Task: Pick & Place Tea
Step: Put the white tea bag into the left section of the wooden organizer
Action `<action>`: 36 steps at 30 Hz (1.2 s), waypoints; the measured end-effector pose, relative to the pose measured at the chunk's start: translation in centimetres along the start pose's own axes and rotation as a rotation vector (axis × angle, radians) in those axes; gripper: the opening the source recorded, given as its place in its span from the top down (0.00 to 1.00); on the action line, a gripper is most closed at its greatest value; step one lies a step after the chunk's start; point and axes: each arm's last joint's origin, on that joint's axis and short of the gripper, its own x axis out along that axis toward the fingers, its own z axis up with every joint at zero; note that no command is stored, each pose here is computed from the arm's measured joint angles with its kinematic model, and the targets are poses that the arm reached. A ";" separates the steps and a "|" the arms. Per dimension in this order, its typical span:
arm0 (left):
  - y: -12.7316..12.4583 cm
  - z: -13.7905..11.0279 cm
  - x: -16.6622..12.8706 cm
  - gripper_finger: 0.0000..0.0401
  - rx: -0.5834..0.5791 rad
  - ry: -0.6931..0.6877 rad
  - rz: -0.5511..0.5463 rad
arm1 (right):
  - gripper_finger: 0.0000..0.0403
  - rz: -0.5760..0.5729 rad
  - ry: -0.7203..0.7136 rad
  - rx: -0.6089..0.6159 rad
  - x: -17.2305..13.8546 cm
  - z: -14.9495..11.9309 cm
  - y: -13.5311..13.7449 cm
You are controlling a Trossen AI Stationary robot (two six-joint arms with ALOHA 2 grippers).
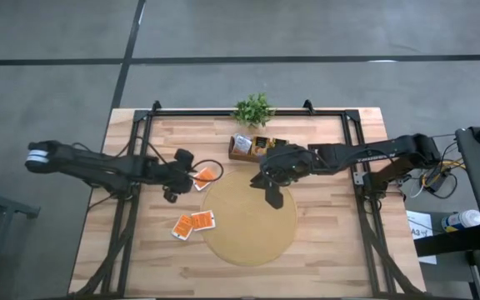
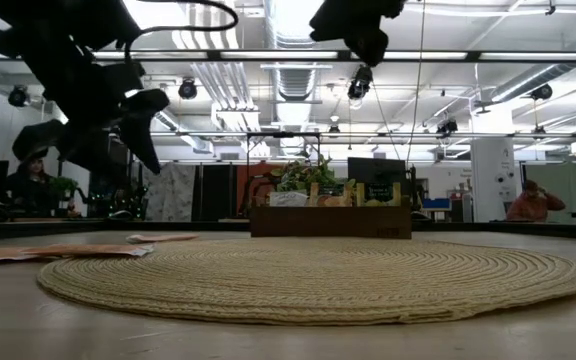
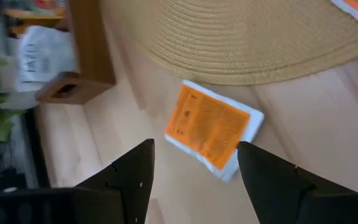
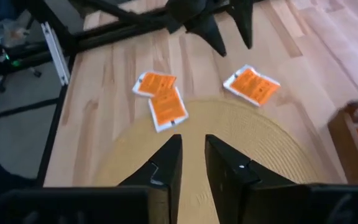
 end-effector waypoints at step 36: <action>-2.0 0.4 6.6 0.51 0.208 0.149 -0.090 | 0.98 -0.180 0.041 0.012 -7.1 -3.6 0.3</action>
